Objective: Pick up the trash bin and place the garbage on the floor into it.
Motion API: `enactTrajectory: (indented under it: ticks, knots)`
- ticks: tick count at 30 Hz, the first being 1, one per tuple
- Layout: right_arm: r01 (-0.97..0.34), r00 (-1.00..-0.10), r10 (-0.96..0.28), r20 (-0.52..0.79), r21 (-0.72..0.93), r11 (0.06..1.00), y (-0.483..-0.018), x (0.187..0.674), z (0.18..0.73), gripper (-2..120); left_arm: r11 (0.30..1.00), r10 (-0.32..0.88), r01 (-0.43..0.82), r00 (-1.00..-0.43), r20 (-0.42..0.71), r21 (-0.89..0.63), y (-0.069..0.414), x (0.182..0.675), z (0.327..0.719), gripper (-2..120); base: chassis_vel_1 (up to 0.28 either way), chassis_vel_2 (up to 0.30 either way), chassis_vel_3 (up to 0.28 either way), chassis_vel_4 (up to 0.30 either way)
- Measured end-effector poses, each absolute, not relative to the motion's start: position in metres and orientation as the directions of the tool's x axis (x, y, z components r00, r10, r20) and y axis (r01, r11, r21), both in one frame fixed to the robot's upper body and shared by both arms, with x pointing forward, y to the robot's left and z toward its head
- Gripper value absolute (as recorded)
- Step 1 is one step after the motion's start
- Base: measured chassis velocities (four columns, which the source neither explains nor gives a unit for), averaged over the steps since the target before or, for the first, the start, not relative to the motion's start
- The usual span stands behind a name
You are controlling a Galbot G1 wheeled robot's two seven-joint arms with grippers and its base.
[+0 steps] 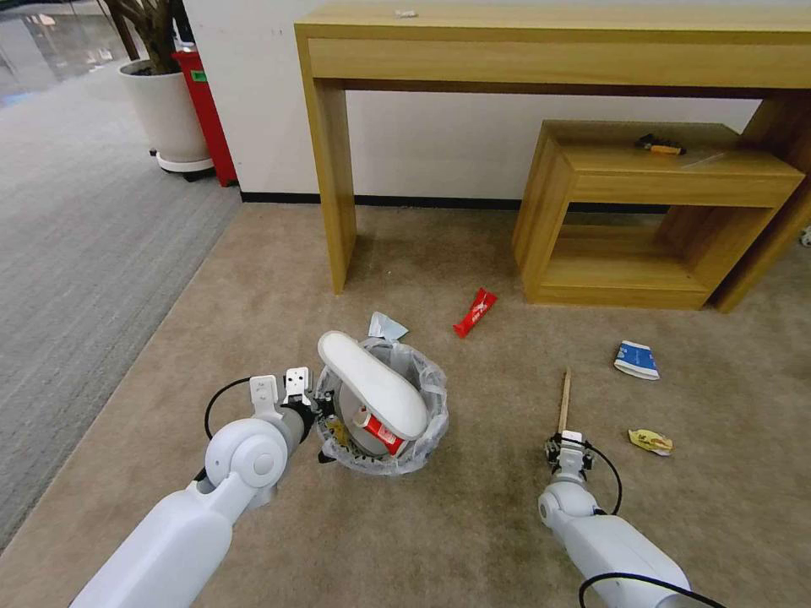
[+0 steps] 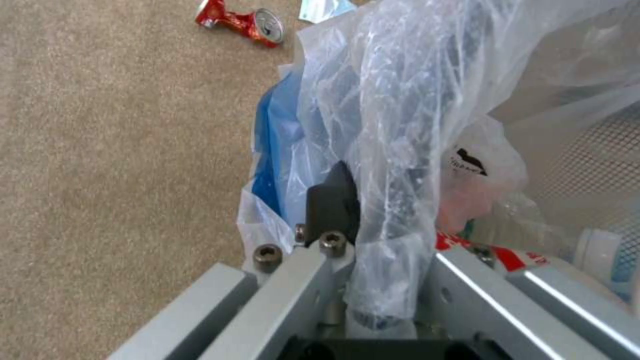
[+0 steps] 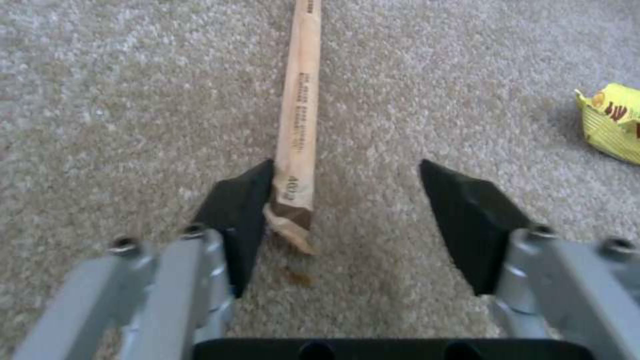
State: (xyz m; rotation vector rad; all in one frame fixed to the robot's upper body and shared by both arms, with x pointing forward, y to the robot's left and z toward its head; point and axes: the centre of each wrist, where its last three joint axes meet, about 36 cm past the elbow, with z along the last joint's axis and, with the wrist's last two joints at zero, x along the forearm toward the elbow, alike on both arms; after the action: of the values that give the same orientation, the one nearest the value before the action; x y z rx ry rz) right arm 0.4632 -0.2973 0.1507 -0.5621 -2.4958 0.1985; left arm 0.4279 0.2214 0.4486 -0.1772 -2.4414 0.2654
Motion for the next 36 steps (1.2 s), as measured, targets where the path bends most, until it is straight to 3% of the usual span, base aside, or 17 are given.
enactTrajectory:
  ticks: [2,6,8,11,15,28,36]
  knots:
    - [0.348,-0.752,0.433,0.496,-0.259,0.901,-0.297,0.463,0.150,46,0.970,0.196,0.060,-0.769,0.608,-0.236,0.221,0.427,0.449,0,0.000,0.000,0.000,0.000]
    - [0.347,-0.753,0.435,0.493,-0.263,0.900,-0.299,0.461,0.150,32,0.970,0.197,0.061,-0.770,0.607,-0.237,0.221,0.426,0.450,0,0.000,0.000,0.000,0.000]
    - [0.347,-0.753,0.435,0.493,-0.263,0.900,-0.299,0.461,0.150,32,0.970,0.197,0.062,-0.770,0.607,-0.237,0.221,0.426,0.450,0,0.000,0.000,0.000,0.000]
    - [0.346,-0.754,0.436,0.491,-0.268,0.899,-0.301,0.458,0.148,12,0.968,0.202,0.065,-0.771,0.604,-0.241,0.219,0.425,0.451,0,0.000,0.000,0.000,0.000]
    - [0.342,-0.755,0.437,0.488,-0.275,0.898,-0.302,0.455,0.146,0,0.968,0.203,0.066,-0.772,0.602,-0.242,0.218,0.426,0.452,0,0.000,0.000,0.000,0.000]
    - [0.335,-0.758,0.438,0.483,-0.287,0.897,-0.307,0.447,0.141,0,0.970,0.192,0.055,-0.767,0.612,-0.236,0.219,0.428,0.446,0,0.000,0.000,0.000,0.000]
    - [0.308,-0.804,0.408,0.433,-0.283,0.908,-0.314,0.450,0.173,0,0.979,0.150,0.022,-0.749,0.646,-0.203,0.226,0.441,0.426,0,0.000,0.000,0.000,0.000]
